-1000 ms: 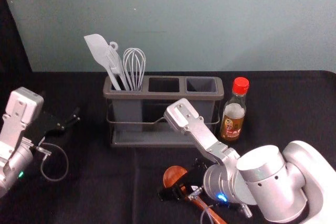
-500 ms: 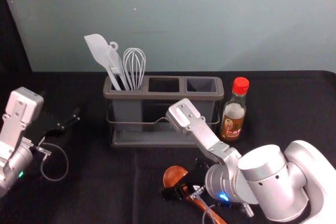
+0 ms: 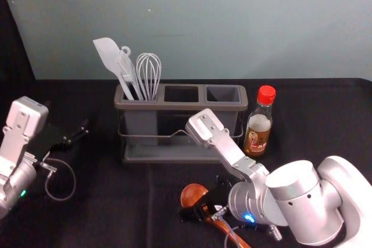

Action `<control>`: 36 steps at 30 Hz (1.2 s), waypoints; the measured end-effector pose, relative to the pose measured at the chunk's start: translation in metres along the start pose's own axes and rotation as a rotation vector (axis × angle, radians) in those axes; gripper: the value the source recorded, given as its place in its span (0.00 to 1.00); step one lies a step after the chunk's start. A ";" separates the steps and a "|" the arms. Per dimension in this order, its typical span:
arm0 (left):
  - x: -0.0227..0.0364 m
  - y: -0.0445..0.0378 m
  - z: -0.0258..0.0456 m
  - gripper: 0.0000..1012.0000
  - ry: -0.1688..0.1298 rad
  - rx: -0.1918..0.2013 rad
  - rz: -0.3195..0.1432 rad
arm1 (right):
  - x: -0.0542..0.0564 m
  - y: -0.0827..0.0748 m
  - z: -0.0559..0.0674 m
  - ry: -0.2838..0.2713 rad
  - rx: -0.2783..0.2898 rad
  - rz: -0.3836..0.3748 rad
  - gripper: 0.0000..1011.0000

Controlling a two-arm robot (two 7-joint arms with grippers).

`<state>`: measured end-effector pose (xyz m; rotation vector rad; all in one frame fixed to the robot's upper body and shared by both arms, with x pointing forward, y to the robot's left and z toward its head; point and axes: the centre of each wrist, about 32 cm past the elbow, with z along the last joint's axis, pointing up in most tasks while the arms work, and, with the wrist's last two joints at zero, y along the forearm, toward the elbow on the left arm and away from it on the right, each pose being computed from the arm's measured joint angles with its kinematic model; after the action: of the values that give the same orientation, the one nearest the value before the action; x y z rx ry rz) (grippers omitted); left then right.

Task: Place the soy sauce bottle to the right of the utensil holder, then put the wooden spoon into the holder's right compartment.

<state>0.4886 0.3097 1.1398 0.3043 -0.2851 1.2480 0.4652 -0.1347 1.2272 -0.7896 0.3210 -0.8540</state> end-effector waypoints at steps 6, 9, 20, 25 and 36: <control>0.0000 0.0000 0.0000 1.00 0.000 0.000 0.000 | -0.001 0.001 0.000 -0.005 -0.005 -0.002 0.84; 0.0000 0.0000 0.0000 1.00 0.000 0.000 0.000 | -0.002 0.002 0.001 -0.009 -0.011 -0.003 0.83; 0.0000 0.0000 0.0000 1.00 0.000 0.000 0.000 | -0.004 -0.006 0.004 -0.017 -0.007 -0.006 0.83; 0.0000 0.0000 0.0000 1.00 0.000 0.000 0.000 | -0.008 -0.021 0.006 -0.028 0.028 -0.013 0.83; 0.0000 0.0000 0.0000 1.00 0.000 0.000 0.000 | -0.015 -0.056 -0.002 -0.049 0.202 -0.063 0.83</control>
<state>0.4886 0.3097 1.1398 0.3044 -0.2850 1.2479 0.4235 -0.1463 1.2665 -0.6339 0.1636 -0.9088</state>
